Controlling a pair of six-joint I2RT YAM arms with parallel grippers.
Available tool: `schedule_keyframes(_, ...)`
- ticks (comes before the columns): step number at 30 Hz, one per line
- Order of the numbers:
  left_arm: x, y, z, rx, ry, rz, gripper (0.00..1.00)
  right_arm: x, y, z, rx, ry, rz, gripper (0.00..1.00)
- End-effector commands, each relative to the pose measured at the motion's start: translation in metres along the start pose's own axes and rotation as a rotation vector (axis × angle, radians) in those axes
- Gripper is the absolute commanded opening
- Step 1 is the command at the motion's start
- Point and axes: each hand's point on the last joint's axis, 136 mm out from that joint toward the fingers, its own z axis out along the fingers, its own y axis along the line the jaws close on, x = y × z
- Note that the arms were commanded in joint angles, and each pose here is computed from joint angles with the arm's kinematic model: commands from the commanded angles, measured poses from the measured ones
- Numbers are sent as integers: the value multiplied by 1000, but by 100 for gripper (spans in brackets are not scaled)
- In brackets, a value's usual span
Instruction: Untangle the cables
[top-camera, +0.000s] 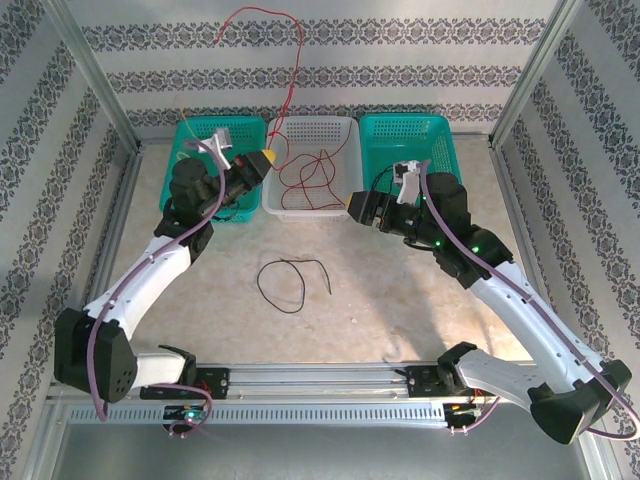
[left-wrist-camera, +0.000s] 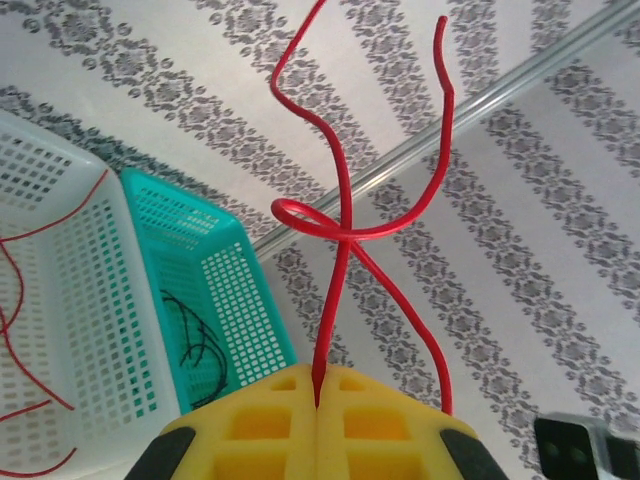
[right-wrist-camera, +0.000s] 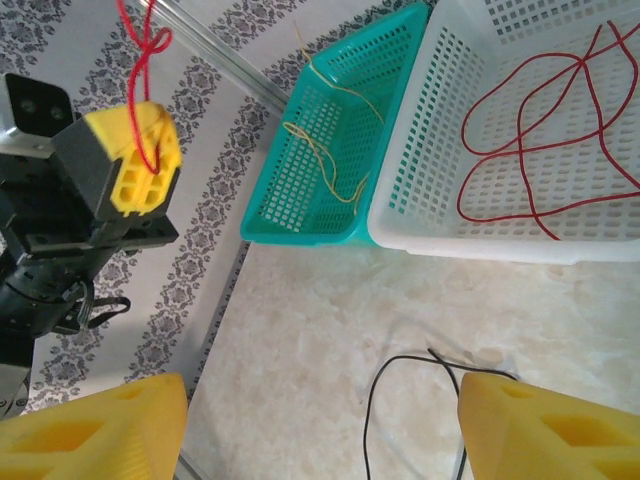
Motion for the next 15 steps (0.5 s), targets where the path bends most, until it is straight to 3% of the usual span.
schedule_keyframes(1,1,4,11,-74,-4,8,0,1,-2,-5,17,-16,-9,72)
schedule_keyframes(15,18,31,62,-206,62,39,0,0,-3,-11,52,-14,-29,71)
